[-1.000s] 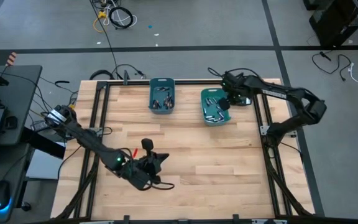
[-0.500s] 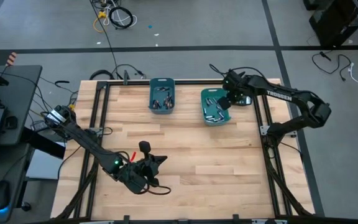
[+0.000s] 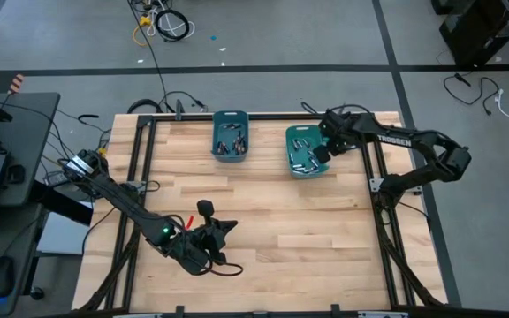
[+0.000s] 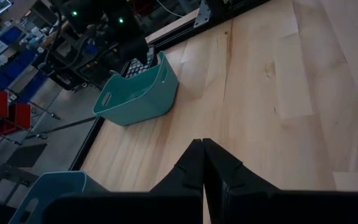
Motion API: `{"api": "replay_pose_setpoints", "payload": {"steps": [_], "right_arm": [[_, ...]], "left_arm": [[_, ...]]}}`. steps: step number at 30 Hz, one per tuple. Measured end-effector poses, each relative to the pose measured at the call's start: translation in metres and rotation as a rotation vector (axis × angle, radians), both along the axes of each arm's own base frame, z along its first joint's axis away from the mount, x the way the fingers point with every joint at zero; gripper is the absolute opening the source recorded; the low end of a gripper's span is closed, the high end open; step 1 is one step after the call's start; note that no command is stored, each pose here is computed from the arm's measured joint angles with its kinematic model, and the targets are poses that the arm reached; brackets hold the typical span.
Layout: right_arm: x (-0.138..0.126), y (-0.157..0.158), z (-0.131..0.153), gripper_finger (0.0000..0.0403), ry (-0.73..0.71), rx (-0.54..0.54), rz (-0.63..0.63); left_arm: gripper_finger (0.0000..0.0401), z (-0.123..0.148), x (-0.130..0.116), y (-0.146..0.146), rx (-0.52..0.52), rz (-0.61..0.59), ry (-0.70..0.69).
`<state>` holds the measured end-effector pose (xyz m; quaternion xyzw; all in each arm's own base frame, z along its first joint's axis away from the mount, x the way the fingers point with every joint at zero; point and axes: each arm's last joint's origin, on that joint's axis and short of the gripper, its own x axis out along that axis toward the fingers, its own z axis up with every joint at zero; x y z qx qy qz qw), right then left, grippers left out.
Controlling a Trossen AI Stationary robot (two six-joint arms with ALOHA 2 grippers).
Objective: Sort batteries
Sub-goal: Move all the bins to the top corner of the table
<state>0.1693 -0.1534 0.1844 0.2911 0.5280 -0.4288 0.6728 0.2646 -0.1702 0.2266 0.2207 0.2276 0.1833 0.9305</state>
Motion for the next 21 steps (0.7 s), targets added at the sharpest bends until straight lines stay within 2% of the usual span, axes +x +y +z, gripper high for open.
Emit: {"api": "replay_pose_setpoints", "payload": {"steps": [7, 21], "right_arm": [[0.0005, 0.0011, -0.0113, 0.0000, -0.067, 0.001, -0.008], [0.0035, 0.0002, -0.0108, 0.0000, -0.115, 0.010, -0.006]], "left_arm": [[0.0000, 0.0000, 0.0000, 0.0000, 0.000, 0.000, 0.000], [0.0000, -0.0003, -0.0002, 0.0001, 0.003, -0.002, 0.005]]}}
